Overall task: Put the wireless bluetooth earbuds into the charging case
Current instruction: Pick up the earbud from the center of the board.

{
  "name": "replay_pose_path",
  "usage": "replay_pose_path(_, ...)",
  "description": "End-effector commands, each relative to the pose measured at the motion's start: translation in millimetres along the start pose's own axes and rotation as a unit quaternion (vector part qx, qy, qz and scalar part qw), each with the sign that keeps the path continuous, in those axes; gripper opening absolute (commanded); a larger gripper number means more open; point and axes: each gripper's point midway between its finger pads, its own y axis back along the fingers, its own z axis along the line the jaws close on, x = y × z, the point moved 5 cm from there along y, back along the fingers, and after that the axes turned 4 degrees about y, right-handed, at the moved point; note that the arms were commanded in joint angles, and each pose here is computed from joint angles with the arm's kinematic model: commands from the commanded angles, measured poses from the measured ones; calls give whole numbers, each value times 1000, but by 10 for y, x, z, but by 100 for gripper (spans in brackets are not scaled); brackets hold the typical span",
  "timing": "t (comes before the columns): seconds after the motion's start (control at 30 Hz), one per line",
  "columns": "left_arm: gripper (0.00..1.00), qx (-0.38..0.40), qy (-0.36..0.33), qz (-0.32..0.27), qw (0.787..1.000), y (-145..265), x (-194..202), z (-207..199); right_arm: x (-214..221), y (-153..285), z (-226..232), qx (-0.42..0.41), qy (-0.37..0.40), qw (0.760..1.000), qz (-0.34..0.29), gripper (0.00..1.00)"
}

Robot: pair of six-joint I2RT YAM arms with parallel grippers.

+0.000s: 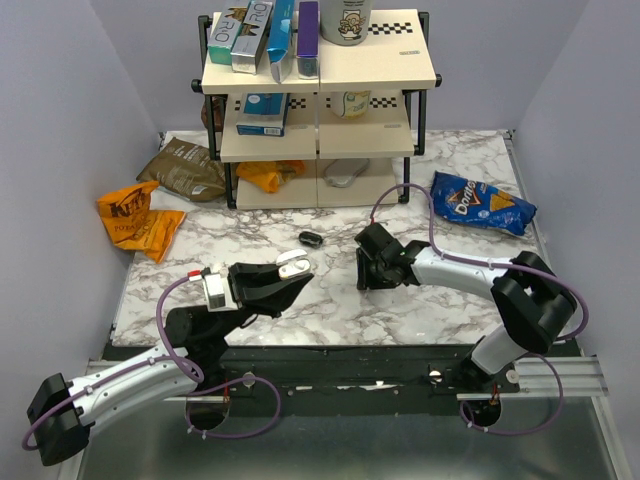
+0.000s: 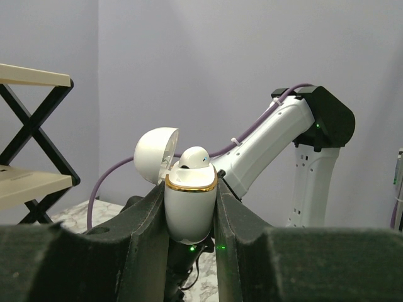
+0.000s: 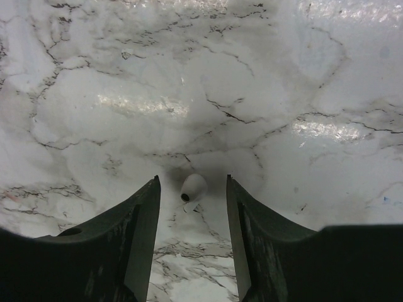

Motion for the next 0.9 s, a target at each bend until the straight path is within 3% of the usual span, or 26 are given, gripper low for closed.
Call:
replay_pose_path(0.0, 0, -7, 0, -7, 1000, 32, -18, 3, 19, -25, 48, -2, -9, 1000, 14, 53)
replay_pose_path(0.5, 0, -5, -1, -4, 1000, 34, -13, -9, 108, -51, 39, 2, 2, 1000, 26, 38)
replay_pose_path(0.87, 0, -5, 0, -1, 1000, 24, 2, -6, 102, -30, 45, 1, 7, 1000, 25, 20)
